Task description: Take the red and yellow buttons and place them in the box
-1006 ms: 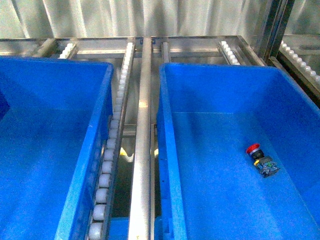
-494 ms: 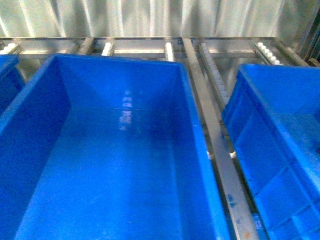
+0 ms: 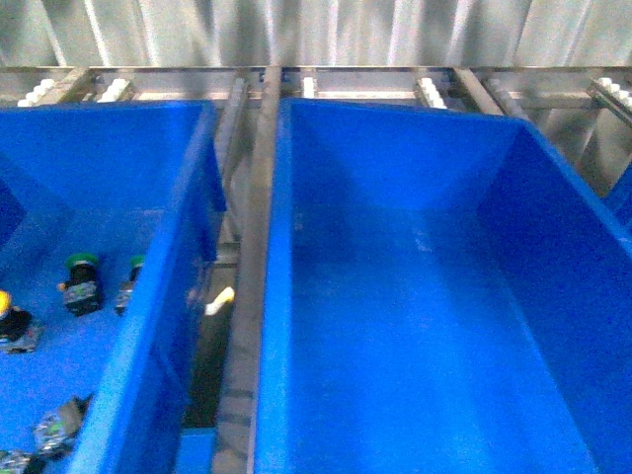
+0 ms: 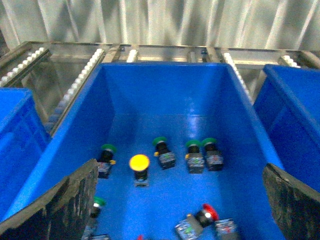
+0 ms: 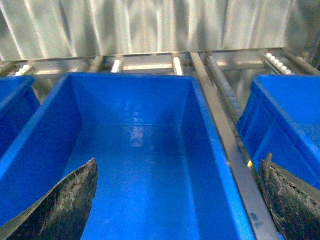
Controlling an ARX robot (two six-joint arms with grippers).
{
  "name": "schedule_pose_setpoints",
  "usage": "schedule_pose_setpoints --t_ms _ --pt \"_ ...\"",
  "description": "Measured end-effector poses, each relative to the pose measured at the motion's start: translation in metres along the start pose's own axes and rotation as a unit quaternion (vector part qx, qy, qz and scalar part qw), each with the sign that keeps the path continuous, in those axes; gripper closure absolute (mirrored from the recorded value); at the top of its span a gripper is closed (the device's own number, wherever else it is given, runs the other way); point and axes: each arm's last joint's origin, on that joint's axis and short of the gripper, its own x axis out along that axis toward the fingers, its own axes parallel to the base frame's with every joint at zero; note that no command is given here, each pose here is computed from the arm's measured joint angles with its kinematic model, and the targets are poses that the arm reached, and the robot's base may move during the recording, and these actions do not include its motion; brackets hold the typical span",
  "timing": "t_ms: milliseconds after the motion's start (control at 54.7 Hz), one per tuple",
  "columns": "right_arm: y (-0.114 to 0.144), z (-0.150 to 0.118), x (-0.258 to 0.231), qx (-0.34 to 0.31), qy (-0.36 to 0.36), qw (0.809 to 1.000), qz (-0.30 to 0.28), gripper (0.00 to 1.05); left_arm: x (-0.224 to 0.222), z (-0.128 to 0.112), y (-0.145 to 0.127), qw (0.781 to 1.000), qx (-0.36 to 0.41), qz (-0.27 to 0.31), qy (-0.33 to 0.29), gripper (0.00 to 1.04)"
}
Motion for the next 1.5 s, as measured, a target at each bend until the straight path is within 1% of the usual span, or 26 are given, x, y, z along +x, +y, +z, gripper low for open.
schedule_pose_setpoints --t_ms 860,878,896,915,933,951,988,1025,1098,1317,1372,1500 --pt "0.000 0.000 0.000 0.000 0.000 1.000 0.000 0.07 0.000 0.000 0.000 1.000 0.000 0.000 0.000 0.08" --pt "0.000 0.000 0.000 0.000 0.000 1.000 0.000 0.07 0.001 -0.002 0.000 1.000 0.005 -0.012 0.028 0.08" --pt "0.000 0.000 0.000 0.000 0.000 1.000 -0.001 0.07 0.000 -0.001 -0.001 0.997 0.007 -0.039 0.073 0.08" --pt "0.000 0.000 0.000 0.000 0.000 1.000 -0.001 0.07 0.002 0.000 -0.002 0.989 0.005 -0.059 0.138 0.08" --pt "0.000 0.000 0.000 0.000 0.000 1.000 0.000 0.07 0.003 0.001 -0.003 0.985 0.003 -0.064 0.161 0.08" --pt "0.000 0.000 0.000 0.000 0.000 1.000 0.000 0.07 0.005 0.002 -0.004 0.977 0.002 -0.071 0.199 0.08" --pt "0.000 0.000 0.000 0.000 0.000 1.000 0.000 0.07 0.012 0.005 -0.007 0.965 0.004 -0.086 0.247 0.08" --pt "0.000 0.000 0.000 0.000 0.000 1.000 0.000 0.07 0.018 0.007 -0.010 0.960 0.009 -0.090 0.264 0.08" --pt "0.000 0.000 0.000 0.000 0.000 1.000 0.000 0.07 0.035 0.014 -0.016 0.957 0.025 -0.099 0.273 0.08" --pt "0.000 0.000 0.000 0.000 0.000 1.000 -0.001 0.07 0.085 0.028 -0.034 0.953 0.076 -0.123 0.266 0.08" --pt "0.000 0.000 0.000 0.000 0.000 1.000 -0.001 0.07 0.102 0.025 -0.041 0.945 0.087 -0.139 0.282 0.08" --pt "0.000 0.000 0.000 0.000 0.000 1.000 -0.001 0.07 0.133 0.018 -0.052 0.936 0.113 -0.148 0.298 0.08"
